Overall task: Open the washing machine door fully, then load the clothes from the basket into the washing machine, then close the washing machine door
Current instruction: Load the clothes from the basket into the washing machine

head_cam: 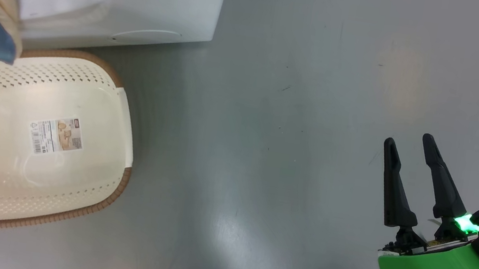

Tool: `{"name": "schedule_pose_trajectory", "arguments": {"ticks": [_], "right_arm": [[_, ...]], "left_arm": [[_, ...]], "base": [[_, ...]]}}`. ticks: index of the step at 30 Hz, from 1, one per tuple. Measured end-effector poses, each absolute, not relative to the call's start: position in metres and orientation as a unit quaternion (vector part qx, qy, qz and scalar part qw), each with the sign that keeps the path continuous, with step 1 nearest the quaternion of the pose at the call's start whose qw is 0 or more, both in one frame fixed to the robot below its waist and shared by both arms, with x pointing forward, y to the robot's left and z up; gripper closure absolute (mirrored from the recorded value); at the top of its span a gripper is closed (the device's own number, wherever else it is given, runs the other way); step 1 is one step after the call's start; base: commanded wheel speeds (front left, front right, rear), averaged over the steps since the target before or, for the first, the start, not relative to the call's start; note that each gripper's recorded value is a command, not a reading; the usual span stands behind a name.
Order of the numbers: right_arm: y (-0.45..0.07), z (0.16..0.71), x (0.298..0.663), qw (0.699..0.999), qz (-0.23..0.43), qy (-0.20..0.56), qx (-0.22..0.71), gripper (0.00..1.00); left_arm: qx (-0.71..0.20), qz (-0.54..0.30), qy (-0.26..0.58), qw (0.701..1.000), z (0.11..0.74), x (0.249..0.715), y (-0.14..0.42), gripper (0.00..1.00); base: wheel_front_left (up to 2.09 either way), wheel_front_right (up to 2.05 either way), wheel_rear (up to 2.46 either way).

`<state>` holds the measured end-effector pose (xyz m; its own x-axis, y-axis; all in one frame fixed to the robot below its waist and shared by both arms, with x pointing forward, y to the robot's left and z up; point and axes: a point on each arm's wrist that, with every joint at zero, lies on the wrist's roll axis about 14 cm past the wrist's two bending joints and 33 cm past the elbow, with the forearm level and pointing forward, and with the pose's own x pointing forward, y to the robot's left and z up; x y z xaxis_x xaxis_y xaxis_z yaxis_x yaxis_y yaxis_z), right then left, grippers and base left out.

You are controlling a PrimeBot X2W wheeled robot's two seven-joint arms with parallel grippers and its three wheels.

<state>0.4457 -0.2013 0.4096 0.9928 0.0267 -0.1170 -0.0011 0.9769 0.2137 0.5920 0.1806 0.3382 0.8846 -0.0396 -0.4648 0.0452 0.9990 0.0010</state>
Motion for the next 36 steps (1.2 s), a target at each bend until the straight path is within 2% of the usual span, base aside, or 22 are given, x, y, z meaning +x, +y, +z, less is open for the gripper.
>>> {"name": "schedule_pose_trajectory", "arguments": {"ticks": [7,18,25,36], "right_arm": [[-0.198,0.414,0.446,0.992,0.012,0.054,0.111,0.0],[-0.191,0.419,0.446,0.992,0.021,0.049,0.115,0.0],[-0.193,0.417,0.44,0.992,0.014,0.055,0.115,0.0],[-0.206,0.409,0.431,0.991,-0.014,0.07,0.114,0.0]], "left_arm": [[0.021,-0.054,0.247,0.967,0.366,0.577,0.183,1.0],[0.03,-0.062,0.197,0.978,0.435,0.586,0.201,1.0],[0.004,-0.071,0.177,0.982,0.459,0.62,0.196,1.0],[-0.006,-0.089,0.173,0.981,0.458,0.684,0.172,1.0]], "base": [[0.0,0.0,0.0],[0.0,0.0,0.0],[0.0,0.0,0.0],[0.0,0.0,0.0]]}}
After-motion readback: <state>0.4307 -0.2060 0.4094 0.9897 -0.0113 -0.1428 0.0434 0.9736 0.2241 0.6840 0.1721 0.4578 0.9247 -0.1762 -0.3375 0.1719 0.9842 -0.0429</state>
